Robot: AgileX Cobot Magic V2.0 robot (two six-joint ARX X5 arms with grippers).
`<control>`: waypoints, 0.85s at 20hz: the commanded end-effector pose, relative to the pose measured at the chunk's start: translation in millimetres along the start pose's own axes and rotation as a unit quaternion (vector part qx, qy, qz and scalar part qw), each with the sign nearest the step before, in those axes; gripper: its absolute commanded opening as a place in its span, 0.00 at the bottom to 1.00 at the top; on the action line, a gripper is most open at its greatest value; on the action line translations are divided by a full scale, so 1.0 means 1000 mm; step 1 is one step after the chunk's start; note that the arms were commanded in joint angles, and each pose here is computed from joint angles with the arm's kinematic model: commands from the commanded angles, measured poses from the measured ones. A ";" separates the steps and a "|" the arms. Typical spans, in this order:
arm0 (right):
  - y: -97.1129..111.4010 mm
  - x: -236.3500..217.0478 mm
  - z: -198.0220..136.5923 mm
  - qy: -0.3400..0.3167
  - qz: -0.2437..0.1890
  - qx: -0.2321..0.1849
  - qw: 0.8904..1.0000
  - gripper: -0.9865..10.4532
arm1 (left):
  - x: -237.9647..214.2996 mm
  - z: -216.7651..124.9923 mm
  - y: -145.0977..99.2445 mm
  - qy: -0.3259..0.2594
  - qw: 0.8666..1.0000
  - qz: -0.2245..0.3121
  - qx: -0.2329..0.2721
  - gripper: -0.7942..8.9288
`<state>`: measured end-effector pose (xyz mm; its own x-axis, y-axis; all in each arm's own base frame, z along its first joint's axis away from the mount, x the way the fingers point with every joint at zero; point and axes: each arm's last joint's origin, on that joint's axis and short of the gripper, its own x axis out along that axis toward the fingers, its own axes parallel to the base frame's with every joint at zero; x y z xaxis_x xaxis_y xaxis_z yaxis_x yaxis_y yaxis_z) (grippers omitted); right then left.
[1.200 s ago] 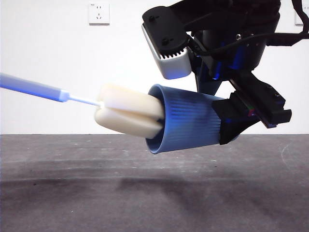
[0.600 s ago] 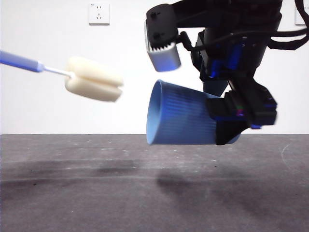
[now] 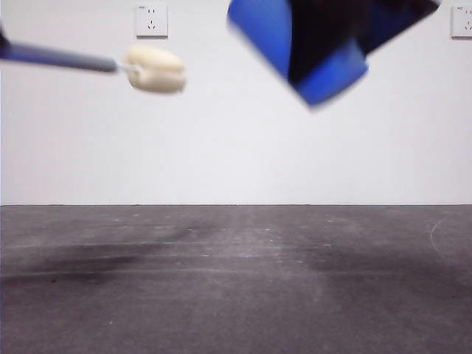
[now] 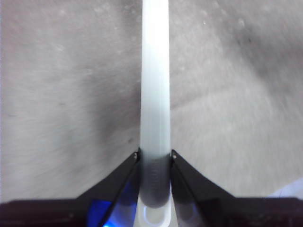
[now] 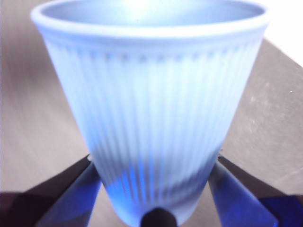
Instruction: Pick up the cup brush,pick up the cup,insert the brush into the cup,clean the cup,put the cup brush back,put the cup back to the fixed position on the table
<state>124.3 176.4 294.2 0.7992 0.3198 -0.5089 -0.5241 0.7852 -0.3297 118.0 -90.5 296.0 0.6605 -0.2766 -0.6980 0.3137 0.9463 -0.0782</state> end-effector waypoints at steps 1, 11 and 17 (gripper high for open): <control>-0.014 -0.025 0.007 -0.061 0.028 0.121 0.990 0.08 | 0.035 -0.003 -0.004 -0.014 0.997 0.011 -0.070 0.07; -0.045 -0.077 0.000 -0.144 0.046 0.178 0.972 0.08 | 0.135 -0.015 -0.012 0.022 0.991 0.061 -0.120 0.07; -0.043 -0.075 -0.005 -0.120 0.045 0.173 0.977 0.08 | 0.171 -0.026 -0.018 0.055 0.988 0.064 -0.127 0.07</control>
<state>85.7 116.1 342.0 0.8202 0.4773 -0.3153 -0.5024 0.8647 0.0022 208.8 -150.6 161.9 0.6018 -0.1474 -0.7849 0.0506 0.9879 -0.1467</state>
